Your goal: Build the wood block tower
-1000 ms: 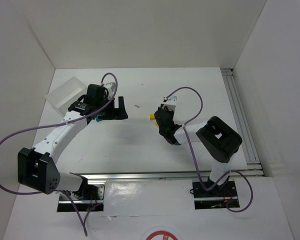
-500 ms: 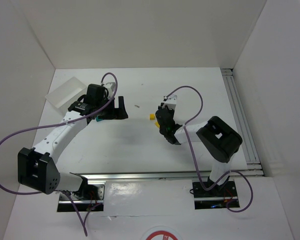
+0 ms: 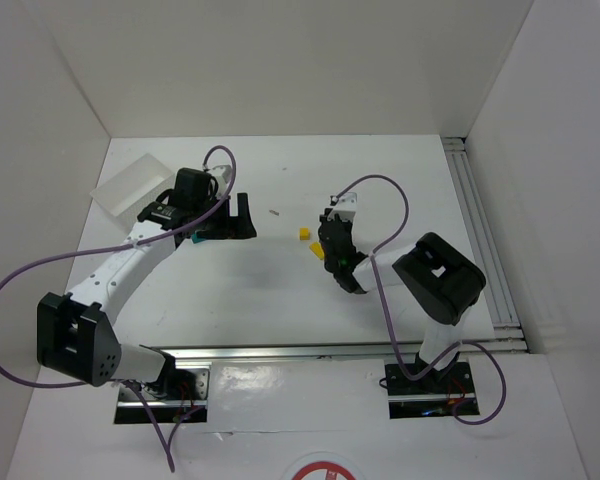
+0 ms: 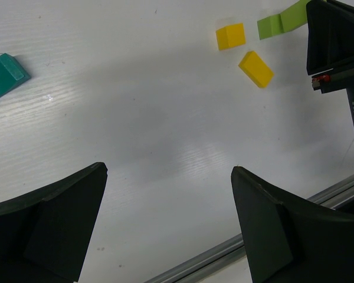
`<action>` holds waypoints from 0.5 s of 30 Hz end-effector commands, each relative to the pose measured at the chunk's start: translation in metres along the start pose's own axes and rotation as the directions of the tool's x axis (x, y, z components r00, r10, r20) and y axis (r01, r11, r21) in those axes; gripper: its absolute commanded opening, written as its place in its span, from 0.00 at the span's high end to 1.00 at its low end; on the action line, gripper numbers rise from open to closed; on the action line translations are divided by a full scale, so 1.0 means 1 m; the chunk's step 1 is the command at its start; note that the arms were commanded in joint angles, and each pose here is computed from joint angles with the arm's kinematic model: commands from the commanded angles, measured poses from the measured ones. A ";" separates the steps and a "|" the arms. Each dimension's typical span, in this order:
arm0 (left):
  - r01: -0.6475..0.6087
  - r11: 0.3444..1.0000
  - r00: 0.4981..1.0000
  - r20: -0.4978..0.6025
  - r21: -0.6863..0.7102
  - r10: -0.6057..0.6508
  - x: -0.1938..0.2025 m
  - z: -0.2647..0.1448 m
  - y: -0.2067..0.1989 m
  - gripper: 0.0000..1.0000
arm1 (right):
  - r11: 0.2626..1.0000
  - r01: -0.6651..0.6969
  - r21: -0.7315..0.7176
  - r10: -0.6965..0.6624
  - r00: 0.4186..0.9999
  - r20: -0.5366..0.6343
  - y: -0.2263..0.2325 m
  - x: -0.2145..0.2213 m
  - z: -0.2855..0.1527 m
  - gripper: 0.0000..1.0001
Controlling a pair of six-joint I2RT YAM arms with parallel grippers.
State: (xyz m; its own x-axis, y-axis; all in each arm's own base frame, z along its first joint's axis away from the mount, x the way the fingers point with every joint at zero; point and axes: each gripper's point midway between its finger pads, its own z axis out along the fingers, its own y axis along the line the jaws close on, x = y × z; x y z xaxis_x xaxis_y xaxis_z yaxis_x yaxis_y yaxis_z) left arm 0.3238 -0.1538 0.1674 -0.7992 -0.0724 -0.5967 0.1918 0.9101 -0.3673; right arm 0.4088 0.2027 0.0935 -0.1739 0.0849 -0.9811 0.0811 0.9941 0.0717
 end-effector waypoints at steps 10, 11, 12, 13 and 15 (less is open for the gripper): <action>-0.016 1.000 1.000 0.019 -0.001 0.016 -0.007 0.003 0.001 0.00 | 0.996 -0.083 -0.015 0.084 0.993 0.086 -0.005 -0.020 -0.006 0.99; -0.016 1.000 1.000 0.019 -0.001 0.016 -0.007 0.003 0.001 0.00 | 0.996 -0.089 -0.026 0.091 0.992 0.091 -0.003 -0.022 -0.006 0.99; -0.016 1.000 1.000 0.019 -0.001 0.016 -0.007 0.003 0.001 0.00 | 0.996 -0.089 -0.026 0.091 0.992 0.091 -0.003 -0.022 -0.006 0.99; -0.016 1.000 1.000 0.019 -0.001 0.016 -0.007 0.003 0.001 0.00 | 0.996 -0.089 -0.026 0.091 0.992 0.091 -0.003 -0.022 -0.006 0.99; -0.014 1.000 1.000 0.011 -0.004 0.014 -0.003 0.004 0.003 0.00 | 0.996 -0.089 -0.026 0.091 0.992 0.091 -0.003 -0.022 -0.006 0.99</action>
State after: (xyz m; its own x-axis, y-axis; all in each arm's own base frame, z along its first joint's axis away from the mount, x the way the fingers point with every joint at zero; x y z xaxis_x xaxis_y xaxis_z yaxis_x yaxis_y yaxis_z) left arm 0.3243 -0.1539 0.1647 -0.8038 -0.0710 -0.5907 0.1890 0.9110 -0.3667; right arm 0.4018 0.1995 0.0862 -0.1700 0.0932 -0.9810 0.0639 0.9945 0.0834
